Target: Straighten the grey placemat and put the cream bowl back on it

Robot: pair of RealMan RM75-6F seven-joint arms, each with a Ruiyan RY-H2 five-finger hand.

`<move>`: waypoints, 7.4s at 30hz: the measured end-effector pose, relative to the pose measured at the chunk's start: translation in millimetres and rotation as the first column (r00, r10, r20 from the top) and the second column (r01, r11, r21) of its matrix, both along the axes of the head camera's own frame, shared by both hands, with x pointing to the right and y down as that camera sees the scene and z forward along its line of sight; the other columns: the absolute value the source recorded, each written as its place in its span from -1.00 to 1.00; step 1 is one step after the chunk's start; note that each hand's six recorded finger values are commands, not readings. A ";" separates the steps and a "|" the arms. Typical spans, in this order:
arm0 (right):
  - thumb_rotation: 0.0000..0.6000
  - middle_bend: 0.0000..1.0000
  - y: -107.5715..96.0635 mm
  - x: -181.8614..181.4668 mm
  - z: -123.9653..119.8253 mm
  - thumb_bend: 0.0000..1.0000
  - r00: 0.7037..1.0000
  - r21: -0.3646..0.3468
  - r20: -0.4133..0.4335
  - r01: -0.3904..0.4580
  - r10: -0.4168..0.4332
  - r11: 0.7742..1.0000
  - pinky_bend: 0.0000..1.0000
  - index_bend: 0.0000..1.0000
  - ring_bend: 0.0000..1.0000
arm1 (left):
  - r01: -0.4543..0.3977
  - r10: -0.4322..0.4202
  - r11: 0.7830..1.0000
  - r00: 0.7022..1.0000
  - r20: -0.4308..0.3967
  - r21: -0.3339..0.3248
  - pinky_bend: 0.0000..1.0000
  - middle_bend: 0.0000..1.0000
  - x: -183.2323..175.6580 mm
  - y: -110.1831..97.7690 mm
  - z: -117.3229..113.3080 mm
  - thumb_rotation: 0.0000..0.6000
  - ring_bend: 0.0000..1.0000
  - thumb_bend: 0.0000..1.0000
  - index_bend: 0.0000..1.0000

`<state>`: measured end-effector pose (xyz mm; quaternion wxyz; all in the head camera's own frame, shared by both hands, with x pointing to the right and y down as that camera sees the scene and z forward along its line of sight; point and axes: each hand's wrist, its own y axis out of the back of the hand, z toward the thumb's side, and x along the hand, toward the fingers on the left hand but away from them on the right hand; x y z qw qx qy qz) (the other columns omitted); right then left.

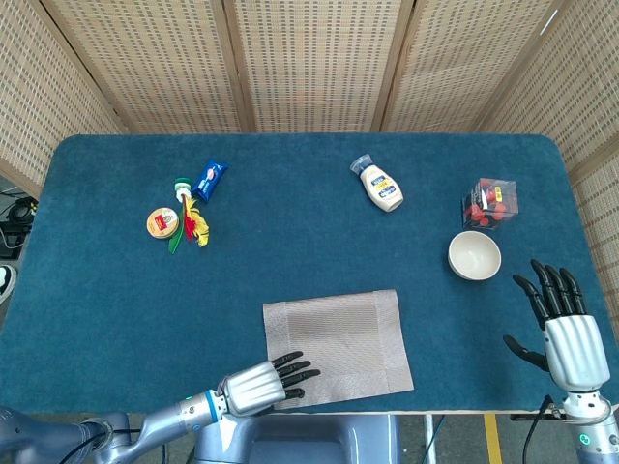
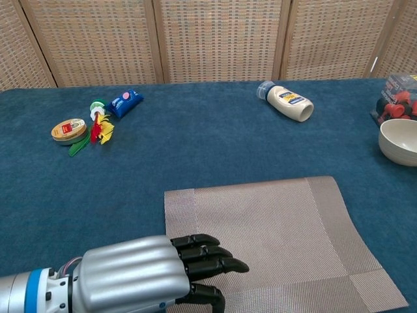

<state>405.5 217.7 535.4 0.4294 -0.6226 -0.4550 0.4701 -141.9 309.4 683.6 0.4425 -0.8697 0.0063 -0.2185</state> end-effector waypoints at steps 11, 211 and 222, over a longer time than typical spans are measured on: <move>1.00 -1.00 1.0 -3.4 -1.6 -1.00 1.000 0.005 0.005 0.010 -0.010 1.000 -1.00 -0.62 -1.00 | 0.006 -0.006 1.000 1.000 -0.005 -0.011 -1.00 -1.00 5.7 2.5 2.6 1.00 -1.00 -0.29 -0.37; 1.00 -0.84 -69.9 -205.1 195.5 0.26 0.783 -0.363 0.012 0.583 -0.622 0.727 -1.00 0.20 -1.00 | 0.851 -0.951 0.303 0.238 0.200 0.428 -1.00 -1.00 -301.4 -108.0 -167.0 1.00 -1.00 -1.00 -1.00; 1.00 -0.76 -56.0 -205.7 182.3 0.27 0.739 -0.313 0.043 0.649 -0.672 0.693 -1.00 0.40 -1.00 | 0.853 -0.950 0.306 0.242 0.199 0.423 -1.00 -1.00 -300.3 -108.2 -166.8 1.00 -1.00 -1.00 -1.00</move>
